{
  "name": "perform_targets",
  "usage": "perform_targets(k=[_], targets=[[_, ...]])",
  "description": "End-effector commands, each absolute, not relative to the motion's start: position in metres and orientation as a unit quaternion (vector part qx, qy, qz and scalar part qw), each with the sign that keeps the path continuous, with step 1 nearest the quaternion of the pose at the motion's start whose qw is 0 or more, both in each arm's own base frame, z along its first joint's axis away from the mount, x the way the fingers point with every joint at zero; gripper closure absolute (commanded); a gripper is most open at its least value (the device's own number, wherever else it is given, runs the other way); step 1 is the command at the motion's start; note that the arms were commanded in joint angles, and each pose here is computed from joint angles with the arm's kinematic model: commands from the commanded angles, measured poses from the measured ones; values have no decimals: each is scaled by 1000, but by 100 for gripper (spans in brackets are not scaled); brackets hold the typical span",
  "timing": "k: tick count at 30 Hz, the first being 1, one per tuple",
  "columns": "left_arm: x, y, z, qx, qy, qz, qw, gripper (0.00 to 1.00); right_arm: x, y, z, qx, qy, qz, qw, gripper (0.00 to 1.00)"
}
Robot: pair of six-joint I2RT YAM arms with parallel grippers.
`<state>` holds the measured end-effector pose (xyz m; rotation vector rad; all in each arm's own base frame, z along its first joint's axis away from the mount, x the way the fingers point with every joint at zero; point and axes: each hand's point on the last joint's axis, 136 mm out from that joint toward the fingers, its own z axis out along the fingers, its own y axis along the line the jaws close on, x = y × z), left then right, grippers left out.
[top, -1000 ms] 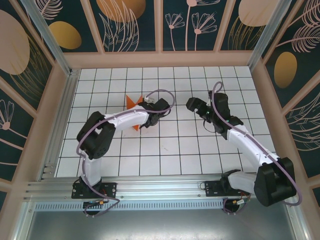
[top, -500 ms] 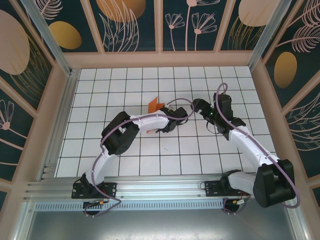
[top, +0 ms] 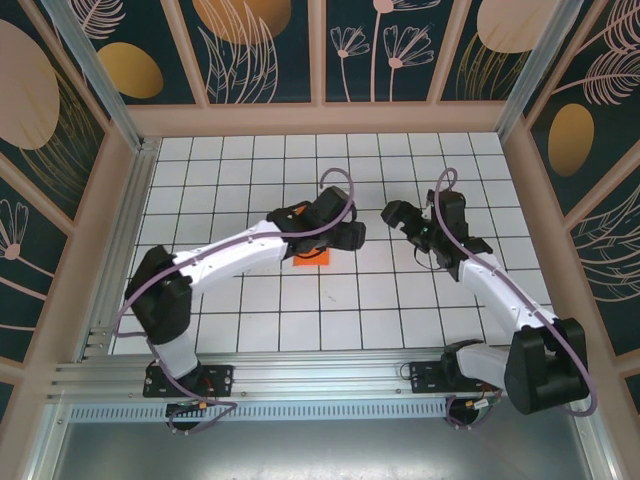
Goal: Fold a paper plane with a square sheet of paper (pick it up from the middle)
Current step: Turn over the paper at the center of the table, then move the paper to the center of the table.
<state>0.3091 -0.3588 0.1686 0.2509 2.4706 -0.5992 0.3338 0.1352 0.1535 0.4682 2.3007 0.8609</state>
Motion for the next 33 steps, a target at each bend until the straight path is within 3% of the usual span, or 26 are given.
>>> perform_targets(k=[1,5,10,15,23,33], targets=[[319,-328,178,15,915,-279,290,20,321,171,141,134,876,386,254,9],[329,-274,175,-70,902,-283,317,7,304,218,116,91,890,405,189,11],[326,-245,161,-113,890,-317,308,6,292,260,94,72,899,410,138,18],[328,-263,145,-95,888,-355,277,21,299,267,83,84,905,396,133,23],[367,-275,95,-93,912,-313,249,46,296,277,76,80,908,394,117,27],[377,-268,35,-117,935,-254,216,55,294,282,71,72,909,396,106,28]])
